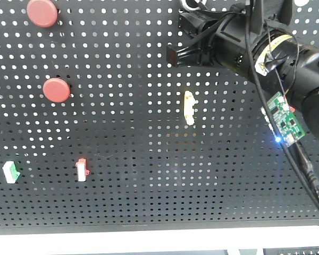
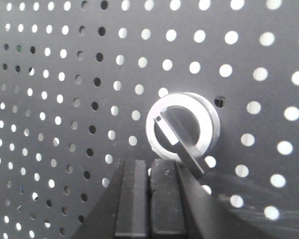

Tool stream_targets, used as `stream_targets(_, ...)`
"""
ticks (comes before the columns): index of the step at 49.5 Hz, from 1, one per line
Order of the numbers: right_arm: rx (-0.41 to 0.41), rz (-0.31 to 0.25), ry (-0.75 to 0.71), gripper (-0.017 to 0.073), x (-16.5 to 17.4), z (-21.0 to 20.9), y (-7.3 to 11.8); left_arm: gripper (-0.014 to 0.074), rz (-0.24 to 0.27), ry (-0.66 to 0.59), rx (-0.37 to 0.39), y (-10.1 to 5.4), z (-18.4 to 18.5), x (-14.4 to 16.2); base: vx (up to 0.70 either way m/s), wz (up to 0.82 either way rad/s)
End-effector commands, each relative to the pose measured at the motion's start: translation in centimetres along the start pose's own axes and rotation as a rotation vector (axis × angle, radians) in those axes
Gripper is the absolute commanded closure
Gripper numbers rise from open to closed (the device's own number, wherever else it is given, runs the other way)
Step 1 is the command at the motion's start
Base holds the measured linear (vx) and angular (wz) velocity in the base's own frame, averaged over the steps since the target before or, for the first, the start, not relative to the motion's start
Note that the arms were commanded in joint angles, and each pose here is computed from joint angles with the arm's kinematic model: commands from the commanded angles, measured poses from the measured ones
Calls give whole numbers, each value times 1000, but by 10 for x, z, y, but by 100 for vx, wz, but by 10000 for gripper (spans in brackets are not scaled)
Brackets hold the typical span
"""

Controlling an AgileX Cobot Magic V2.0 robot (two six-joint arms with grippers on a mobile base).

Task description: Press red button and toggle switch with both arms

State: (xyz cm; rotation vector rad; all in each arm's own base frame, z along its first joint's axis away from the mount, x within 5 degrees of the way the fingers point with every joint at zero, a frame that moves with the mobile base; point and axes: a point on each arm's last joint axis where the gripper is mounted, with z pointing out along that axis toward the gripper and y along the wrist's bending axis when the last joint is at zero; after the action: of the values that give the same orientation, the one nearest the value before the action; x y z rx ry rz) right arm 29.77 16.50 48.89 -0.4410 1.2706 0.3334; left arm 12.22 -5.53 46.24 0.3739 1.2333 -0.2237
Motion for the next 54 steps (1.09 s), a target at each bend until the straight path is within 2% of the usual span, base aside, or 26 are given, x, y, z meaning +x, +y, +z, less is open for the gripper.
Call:
stream_targets(1,14,-1,-154,559,-37,-13,-10,594,-7,-113,-12,2,-1,-16,0,0)
stream_targets(6,16,4,-146,559,-40,-16,-9,594,-7,-119,-13,2,-1,-16,0,0)
stream_targets(13,-6,14,-91,559,-51,-31,5,594,-7,-116,-12,2,-1,-16,0,0)
stream_targets(17,-28,-15,-76,559,-52,-46,12,594,-6,-117,-12,2,-1,-16,0,0)
stream_targets(24,-38,-19,-65,559,-43,-71,13,594,-6,-117,-12,2,-1,-16,0,0)
stream_targets(31,-53,-70,-61,559,-34,-89,15,594,-6,-117,-12,2,-1,-16,0,0)
stream_targets(34,-54,-87,-58,559,-33,-92,15,594,-6,-115,-12,2,-1,-16,0,0)
stream_targets(54,-50,-82,-44,559,-31,-91,15,594,-7,-117,-12,2,-1,-16,0,0)
